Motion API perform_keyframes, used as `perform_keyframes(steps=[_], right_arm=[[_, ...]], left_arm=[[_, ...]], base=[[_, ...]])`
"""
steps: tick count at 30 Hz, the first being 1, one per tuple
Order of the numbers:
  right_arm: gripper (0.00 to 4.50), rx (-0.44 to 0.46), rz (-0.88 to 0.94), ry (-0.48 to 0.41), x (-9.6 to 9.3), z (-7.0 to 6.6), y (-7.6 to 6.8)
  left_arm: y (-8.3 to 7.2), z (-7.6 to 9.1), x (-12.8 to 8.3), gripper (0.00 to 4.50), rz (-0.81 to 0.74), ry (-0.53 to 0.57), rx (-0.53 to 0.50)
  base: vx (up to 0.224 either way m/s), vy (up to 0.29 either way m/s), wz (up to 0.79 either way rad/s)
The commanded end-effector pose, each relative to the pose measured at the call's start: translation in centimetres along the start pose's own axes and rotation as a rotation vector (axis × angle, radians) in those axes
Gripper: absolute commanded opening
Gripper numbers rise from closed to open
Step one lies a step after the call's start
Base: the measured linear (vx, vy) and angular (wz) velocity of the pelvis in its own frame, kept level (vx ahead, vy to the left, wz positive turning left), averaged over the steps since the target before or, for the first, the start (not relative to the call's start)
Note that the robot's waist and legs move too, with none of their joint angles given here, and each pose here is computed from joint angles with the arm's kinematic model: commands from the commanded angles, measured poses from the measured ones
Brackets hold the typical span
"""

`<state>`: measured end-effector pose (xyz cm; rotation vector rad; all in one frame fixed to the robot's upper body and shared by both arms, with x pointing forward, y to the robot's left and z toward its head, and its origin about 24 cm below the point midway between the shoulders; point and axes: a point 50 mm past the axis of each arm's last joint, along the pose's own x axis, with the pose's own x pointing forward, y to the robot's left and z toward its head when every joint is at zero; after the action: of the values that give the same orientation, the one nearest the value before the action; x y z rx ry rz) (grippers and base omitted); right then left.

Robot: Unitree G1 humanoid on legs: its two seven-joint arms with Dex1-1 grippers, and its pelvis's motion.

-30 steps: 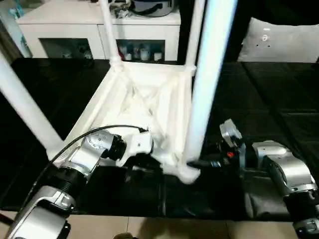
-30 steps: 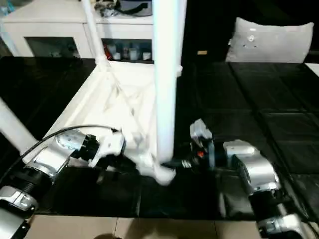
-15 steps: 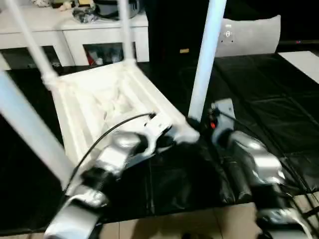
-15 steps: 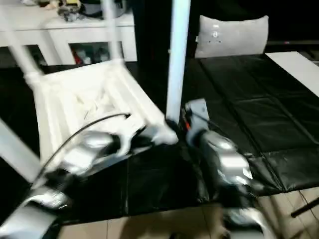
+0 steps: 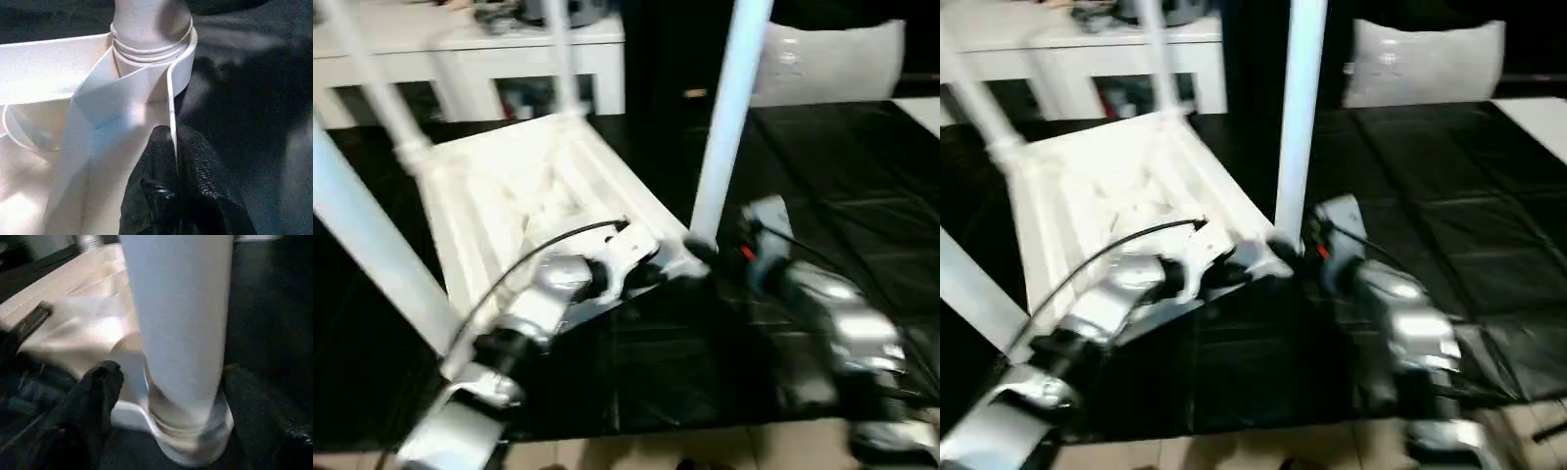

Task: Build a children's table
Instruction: Rotate leg to tighten

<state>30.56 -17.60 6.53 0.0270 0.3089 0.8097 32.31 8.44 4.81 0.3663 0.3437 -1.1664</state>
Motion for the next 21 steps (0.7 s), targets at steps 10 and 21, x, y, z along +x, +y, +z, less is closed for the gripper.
perform_keyframes(steps=[10, 21], right_arm=[[4.25, -0.178, 0.515, 0.146, -3.1, 0.5, 1.1], [3.26, -0.115, 0.634, 0.157, -1.9, 0.4, 1.6]], left_arm=[[-1.2, 0.1, -3.0, 0.00, -0.422, -0.021, 0.232], [-1.3, 0.0, -3.8, 0.00, -0.533, 0.010, 0.284]], base=[[0.000, 0.000, 0.00], [0.000, 0.000, 0.00]])
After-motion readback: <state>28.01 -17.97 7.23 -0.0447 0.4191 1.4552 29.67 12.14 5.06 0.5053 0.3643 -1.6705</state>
